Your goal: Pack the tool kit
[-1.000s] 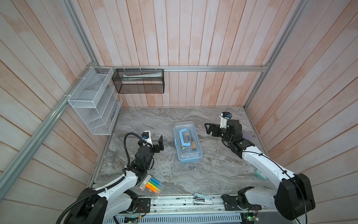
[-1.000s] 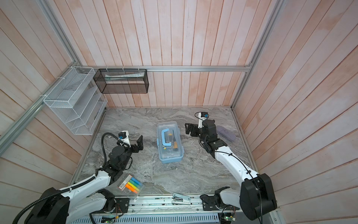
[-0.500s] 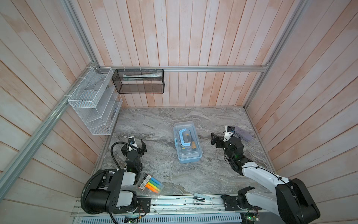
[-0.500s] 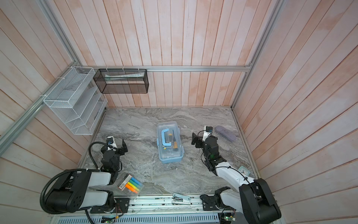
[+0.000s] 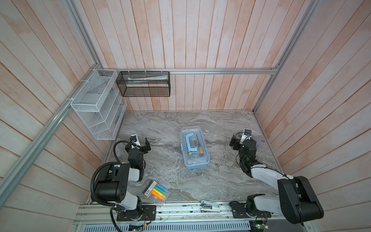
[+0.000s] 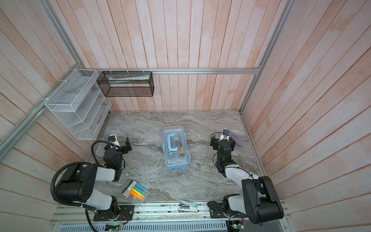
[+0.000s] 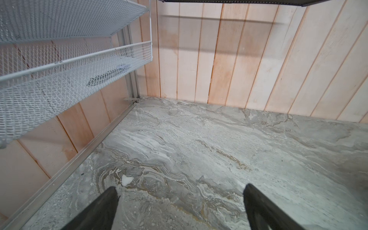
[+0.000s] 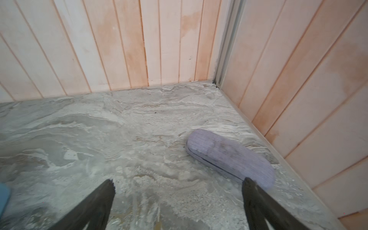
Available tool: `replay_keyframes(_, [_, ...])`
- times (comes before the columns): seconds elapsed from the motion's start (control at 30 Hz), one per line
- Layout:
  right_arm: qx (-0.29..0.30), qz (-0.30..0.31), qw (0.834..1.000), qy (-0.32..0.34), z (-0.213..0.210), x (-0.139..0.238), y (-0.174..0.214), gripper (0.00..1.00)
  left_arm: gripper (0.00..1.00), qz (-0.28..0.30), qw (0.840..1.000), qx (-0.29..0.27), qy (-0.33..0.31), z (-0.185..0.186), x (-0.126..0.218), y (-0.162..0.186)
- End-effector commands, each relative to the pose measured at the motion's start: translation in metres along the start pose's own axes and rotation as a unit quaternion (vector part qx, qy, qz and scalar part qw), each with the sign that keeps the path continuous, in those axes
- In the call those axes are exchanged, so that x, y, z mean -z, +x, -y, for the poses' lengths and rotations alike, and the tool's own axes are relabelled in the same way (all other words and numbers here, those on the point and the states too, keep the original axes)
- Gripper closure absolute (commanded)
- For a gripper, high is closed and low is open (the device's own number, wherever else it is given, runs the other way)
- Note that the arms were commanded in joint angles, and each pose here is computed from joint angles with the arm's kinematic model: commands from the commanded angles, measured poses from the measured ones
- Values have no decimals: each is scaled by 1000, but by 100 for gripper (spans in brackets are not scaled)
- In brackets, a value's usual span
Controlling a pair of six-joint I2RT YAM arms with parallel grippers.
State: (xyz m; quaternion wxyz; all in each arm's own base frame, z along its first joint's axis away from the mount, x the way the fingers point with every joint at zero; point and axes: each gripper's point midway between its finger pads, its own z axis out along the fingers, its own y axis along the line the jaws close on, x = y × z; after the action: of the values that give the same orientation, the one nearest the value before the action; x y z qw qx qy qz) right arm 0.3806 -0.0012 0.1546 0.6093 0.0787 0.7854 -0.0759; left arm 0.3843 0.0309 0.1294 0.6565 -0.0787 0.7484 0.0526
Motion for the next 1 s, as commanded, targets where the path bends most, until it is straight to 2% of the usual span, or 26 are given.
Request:
replay_keyframes(0.0, [12, 2, 1000, 25, 18, -6, 4, 2, 0, -5, 1000, 6, 11, 3, 0, 1])
replay_keyframes(0.13, [2, 26, 999, 29, 26, -10, 18, 2, 0, -5, 1000, 6, 10, 3, 0, 1])
replay_keyframes(0.23, [31, 37, 999, -20, 10, -13, 16, 2, 0, -5, 1000, 5, 10, 3, 0, 1])
replay_keyframes(0.33, [2, 52, 998, -35, 18, -17, 19, 2, 0, -5, 1000, 5, 10, 3, 0, 1])
replay_keyframes(0.43, [-5, 32, 997, -63, 18, -15, 28, 2, 0, -5, 1000, 5, 10, 3, 0, 1])
replay_keyframes(0.53, [-12, 75, 995, -66, 20, -5, 26, 2, 0, -5, 1000, 5, 10, 3, 0, 1])
replay_keyframes(0.67, [-3, 43, 997, -71, 17, -11, 31, 2, 0, -4, 1000, 5, 10, 3, 0, 1])
replay_keyframes(0.97, [-1, 49, 996, -72, 16, -9, 30, 2, 0, -4, 1000, 5, 10, 3, 0, 1])
